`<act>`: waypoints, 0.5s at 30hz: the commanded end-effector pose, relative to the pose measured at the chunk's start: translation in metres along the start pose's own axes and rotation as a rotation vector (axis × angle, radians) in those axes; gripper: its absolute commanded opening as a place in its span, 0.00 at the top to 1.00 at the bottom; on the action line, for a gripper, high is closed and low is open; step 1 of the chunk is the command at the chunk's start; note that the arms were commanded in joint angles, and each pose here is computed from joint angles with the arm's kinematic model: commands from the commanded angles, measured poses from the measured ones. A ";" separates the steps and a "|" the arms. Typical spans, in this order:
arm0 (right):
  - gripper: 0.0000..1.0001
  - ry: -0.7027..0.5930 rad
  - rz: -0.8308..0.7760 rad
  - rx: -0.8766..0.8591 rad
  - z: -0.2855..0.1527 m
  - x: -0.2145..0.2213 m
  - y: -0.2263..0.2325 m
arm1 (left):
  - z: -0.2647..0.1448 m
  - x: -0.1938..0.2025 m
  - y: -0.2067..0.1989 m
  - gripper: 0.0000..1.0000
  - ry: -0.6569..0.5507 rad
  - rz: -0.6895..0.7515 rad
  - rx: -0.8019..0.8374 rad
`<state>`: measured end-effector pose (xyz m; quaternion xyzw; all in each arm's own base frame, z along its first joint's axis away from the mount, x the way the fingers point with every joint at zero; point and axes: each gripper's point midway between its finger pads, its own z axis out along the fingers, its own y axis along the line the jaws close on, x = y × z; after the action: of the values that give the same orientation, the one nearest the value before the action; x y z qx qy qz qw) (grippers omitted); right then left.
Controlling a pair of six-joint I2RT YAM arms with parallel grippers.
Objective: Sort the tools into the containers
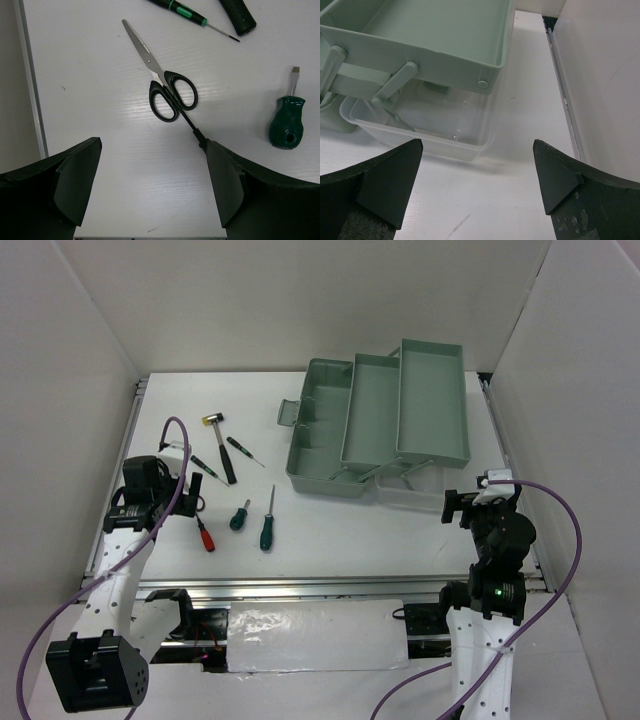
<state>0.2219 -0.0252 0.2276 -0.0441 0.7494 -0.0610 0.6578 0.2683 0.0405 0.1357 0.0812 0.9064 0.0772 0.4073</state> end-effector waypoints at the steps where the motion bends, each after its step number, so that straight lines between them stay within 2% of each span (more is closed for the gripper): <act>1: 0.00 -0.001 0.011 0.012 0.000 -0.008 -0.004 | -0.005 -0.029 -0.001 0.01 -0.069 0.058 0.044; 5: 0.00 -0.008 0.011 -0.003 -0.001 -0.008 0.000 | -0.004 -0.033 -0.007 0.01 -0.052 0.140 0.110; 11: 0.00 0.000 0.013 0.000 0.000 -0.006 -0.001 | -0.009 -0.047 -0.028 0.01 -0.073 0.169 0.252; 15: 0.00 0.007 0.011 -0.011 0.002 -0.005 0.001 | -0.003 -0.052 -0.067 0.16 -0.027 0.216 0.365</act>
<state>0.2233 -0.0250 0.2220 -0.0404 0.7579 -0.0553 0.6487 0.2914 -0.0013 0.1562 0.2047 0.8967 0.0003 0.3925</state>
